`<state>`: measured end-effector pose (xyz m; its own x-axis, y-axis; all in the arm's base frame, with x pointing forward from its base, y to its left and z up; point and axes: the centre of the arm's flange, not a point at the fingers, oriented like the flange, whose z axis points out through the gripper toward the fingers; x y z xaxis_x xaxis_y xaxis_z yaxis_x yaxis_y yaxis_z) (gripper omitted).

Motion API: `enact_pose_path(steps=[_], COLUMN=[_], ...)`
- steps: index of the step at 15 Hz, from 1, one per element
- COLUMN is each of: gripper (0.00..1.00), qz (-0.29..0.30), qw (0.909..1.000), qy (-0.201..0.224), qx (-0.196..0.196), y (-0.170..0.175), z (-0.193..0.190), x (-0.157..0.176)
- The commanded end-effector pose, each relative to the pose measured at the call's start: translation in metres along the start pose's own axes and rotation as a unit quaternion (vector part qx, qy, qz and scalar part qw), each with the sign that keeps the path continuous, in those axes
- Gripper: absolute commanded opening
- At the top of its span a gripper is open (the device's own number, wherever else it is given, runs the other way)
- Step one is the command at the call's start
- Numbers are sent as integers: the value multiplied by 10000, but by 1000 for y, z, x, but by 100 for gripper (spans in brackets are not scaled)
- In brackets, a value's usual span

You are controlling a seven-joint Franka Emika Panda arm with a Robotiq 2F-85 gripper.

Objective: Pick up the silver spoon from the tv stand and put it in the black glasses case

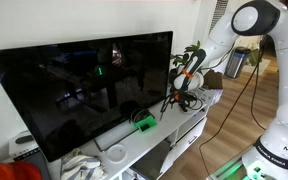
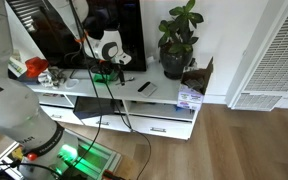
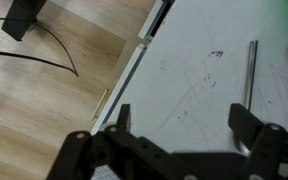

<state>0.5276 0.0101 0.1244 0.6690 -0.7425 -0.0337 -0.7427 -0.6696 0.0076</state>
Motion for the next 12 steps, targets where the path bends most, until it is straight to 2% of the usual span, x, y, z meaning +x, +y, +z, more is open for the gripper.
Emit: enact_pose_path(steps=[1,4,5,6,7,12], gripper=[100,100,100,100,100,100], qz=[-201,-243,-170,-212,-217,-219], qw=[9994,9990,9996,9994,9995,9994], qy=[64,128,105,90,119,137], qx=[263,362,195,241,220,251], y=[-14,-22,-25,-27,-16,-23], z=[30,40,41,41,38,39], x=[13,17,19,21,15,18])
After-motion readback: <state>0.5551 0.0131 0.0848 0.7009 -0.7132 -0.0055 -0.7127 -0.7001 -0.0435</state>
